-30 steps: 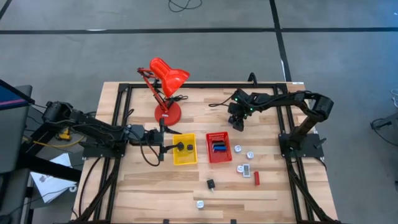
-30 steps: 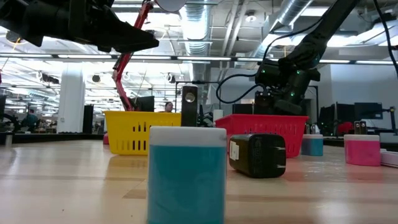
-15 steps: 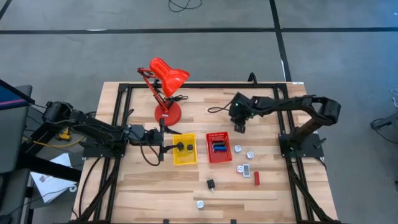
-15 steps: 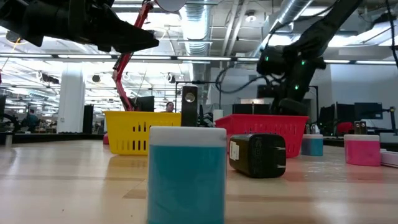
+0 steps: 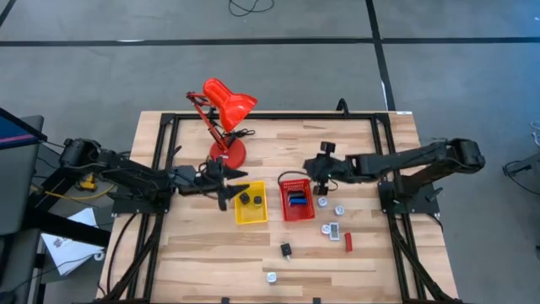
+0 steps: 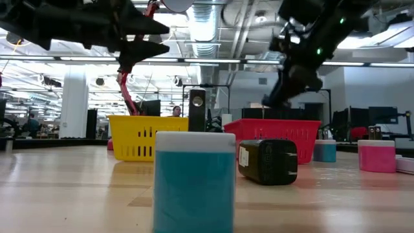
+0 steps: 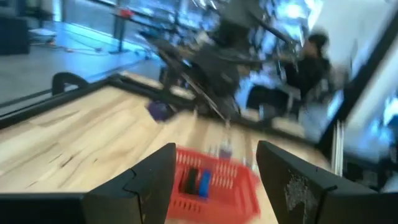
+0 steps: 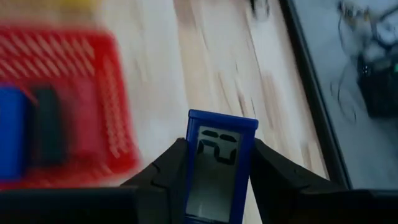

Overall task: Pick & Place Office items
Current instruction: Put the dark blue digital timer into the red bin

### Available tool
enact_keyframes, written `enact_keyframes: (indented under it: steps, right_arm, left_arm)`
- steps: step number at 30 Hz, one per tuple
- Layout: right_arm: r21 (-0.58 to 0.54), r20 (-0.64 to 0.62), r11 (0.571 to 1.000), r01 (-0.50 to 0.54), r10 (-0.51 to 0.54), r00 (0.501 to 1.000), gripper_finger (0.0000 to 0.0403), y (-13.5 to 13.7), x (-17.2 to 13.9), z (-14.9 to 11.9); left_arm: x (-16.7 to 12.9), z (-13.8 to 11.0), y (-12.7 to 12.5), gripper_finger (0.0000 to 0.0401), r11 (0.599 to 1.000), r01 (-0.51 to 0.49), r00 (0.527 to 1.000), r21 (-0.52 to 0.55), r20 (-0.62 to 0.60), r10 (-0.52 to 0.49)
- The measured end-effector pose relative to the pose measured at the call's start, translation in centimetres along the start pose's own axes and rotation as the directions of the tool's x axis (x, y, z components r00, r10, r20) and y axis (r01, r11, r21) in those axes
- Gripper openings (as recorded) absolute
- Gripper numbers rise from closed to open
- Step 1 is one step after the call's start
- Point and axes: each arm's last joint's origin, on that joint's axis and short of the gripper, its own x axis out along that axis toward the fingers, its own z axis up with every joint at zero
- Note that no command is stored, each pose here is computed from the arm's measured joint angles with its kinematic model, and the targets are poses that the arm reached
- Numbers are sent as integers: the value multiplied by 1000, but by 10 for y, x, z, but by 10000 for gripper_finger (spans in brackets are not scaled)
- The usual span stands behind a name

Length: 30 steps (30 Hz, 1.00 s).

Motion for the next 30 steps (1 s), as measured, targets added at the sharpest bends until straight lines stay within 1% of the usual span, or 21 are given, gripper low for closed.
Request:
enact_keyframes:
  steps: [2, 5, 8, 11, 14, 17, 20, 23, 25, 30]
  right_arm:
    - [7, 62, 1000, -18, 18, 998, 132, 7, -8, 11]
    - [-2, 131, 999, -47, 47, 990, 133, 17, -19, 30]
    - [-32, 163, 997, -66, 71, 984, 133, 27, -21, 49]
    - [-78, 156, 994, -72, 84, 984, 133, 35, -16, 64]
    - [-135, 126, 988, -73, 90, 988, 133, 44, -6, 74]
    - [-160, 112, 984, -72, 90, 990, 136, 47, 1, 83]
    - [-171, 124, 984, -55, 77, 989, 139, 48, 3, 93]
    - [-191, 151, 982, -9, 38, 988, 139, 48, 0, 103]
    - [-198, 182, 980, 2, 34, 983, 139, 49, -2, 110]
    - [-238, 230, 971, 16, 40, 972, 139, 54, -2, 118]
  left_arm:
    - [6, 0, 3, 218, 999, -34, 999, -42, 25, 35]
    - [18, 1, 4, 218, 995, -62, 997, -82, 31, 65]
    - [31, 0, 4, 218, 987, -81, 996, -138, 17, 84]
    - [43, -3, 3, 218, 979, -91, 996, -181, 1, 92]
    - [52, -4, 0, 218, 978, -84, 996, -192, -9, 84]
    - [57, -3, -3, 218, 979, -58, 998, -197, -15, 57]
    - [58, -4, -3, 218, 975, -57, 998, -217, -24, 53]
    - [57, -7, -2, 218, 971, -73, 997, -228, -48, 64]
    - [58, -7, -2, 218, 971, -77, 996, -228, -50, 67]
    - [58, -8, 0, 218, 970, -89, 995, -225, -56, 78]
